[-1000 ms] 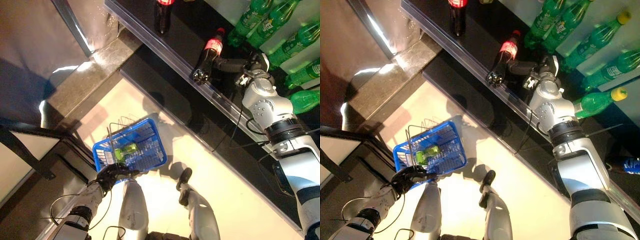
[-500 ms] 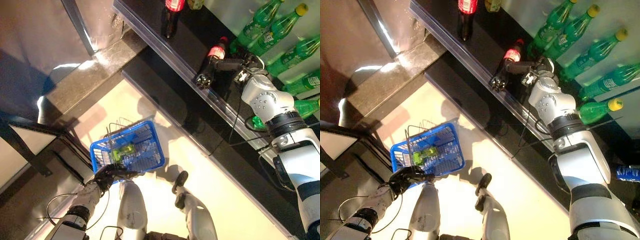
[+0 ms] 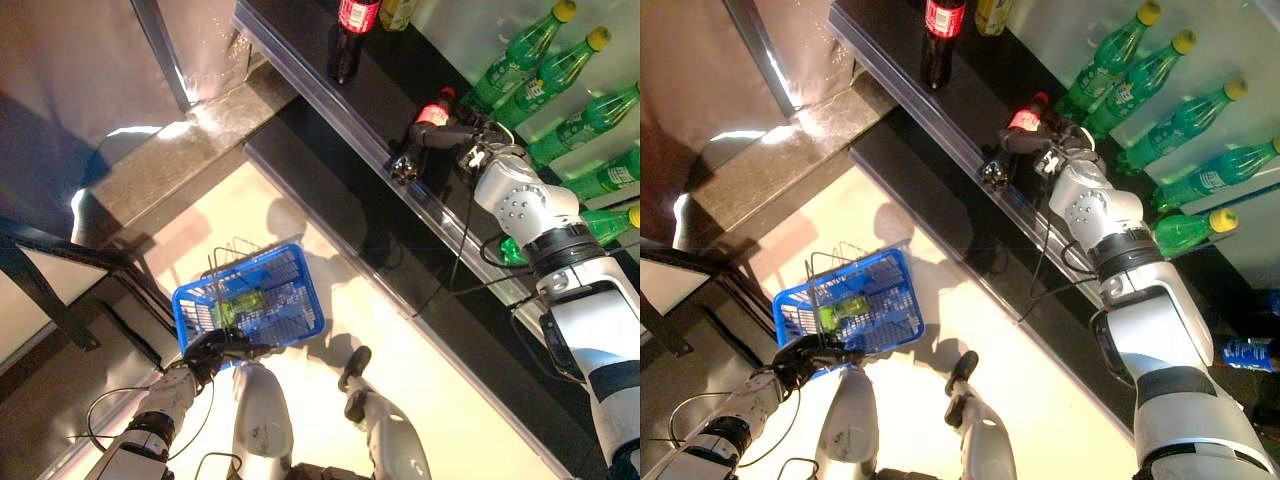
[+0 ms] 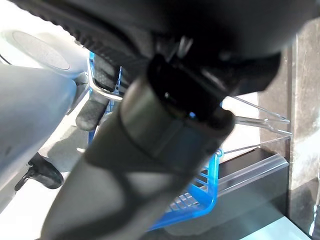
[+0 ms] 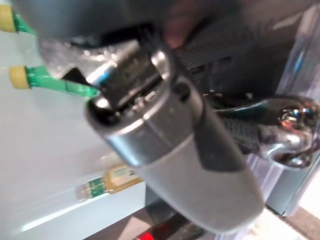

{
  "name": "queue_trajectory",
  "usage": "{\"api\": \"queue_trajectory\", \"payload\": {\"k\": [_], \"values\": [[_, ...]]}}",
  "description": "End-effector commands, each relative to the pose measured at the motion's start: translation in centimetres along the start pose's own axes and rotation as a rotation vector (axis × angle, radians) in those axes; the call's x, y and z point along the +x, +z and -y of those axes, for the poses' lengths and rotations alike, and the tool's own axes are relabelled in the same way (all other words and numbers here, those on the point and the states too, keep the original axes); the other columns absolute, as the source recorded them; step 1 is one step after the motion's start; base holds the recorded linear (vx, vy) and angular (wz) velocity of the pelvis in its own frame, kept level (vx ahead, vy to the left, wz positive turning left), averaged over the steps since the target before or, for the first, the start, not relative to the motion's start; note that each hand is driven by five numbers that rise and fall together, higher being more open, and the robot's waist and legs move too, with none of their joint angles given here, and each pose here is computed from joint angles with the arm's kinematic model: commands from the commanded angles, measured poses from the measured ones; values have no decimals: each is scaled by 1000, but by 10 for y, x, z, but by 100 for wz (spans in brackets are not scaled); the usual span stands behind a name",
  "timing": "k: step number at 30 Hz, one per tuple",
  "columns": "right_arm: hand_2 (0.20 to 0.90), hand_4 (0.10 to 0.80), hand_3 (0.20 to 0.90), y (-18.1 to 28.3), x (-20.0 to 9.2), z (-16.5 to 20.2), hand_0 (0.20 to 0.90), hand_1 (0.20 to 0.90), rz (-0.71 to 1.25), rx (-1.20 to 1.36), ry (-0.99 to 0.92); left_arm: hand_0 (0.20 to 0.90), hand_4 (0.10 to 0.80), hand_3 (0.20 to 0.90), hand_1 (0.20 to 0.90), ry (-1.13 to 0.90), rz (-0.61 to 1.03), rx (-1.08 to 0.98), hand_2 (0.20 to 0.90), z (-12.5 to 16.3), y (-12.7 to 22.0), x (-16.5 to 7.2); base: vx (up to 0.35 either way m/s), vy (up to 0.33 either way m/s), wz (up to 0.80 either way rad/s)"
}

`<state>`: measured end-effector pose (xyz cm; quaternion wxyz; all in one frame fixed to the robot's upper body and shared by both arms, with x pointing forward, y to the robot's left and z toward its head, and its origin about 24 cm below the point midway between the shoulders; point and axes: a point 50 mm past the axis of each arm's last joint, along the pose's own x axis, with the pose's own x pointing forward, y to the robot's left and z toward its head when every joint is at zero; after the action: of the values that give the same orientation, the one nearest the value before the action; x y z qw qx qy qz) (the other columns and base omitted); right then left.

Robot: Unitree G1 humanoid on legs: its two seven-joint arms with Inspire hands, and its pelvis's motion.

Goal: Pick up the drink and place into the basket.

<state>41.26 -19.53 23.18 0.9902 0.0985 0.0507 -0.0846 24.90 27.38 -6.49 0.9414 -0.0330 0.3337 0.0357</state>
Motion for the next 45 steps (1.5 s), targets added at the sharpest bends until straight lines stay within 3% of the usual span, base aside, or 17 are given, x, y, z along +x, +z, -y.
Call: {"api": "queue_trajectory", "payload": {"k": [1,13,34,45], "values": [[900,800,900,63,-11,-18,900,900,175,-23,55,300,100,200,300,-53,-13,95,300,-6,-13,-10,0,0,0],[900,800,900,57,-8,-20,900,900,141,-88,24,300,100,200,300,-53,-6,102,300,-5,-9,-9,0,0,0],[900,800,900,67,-2,-3,900,900,159,-436,-142,300,100,200,300,-71,-6,98,300,-1,-9,-8,0,0,0],[900,800,900,62,0,2,900,900,81,-413,-129,300,100,200,300,-70,-4,106,300,-4,-4,-8,0,0,0]]}}
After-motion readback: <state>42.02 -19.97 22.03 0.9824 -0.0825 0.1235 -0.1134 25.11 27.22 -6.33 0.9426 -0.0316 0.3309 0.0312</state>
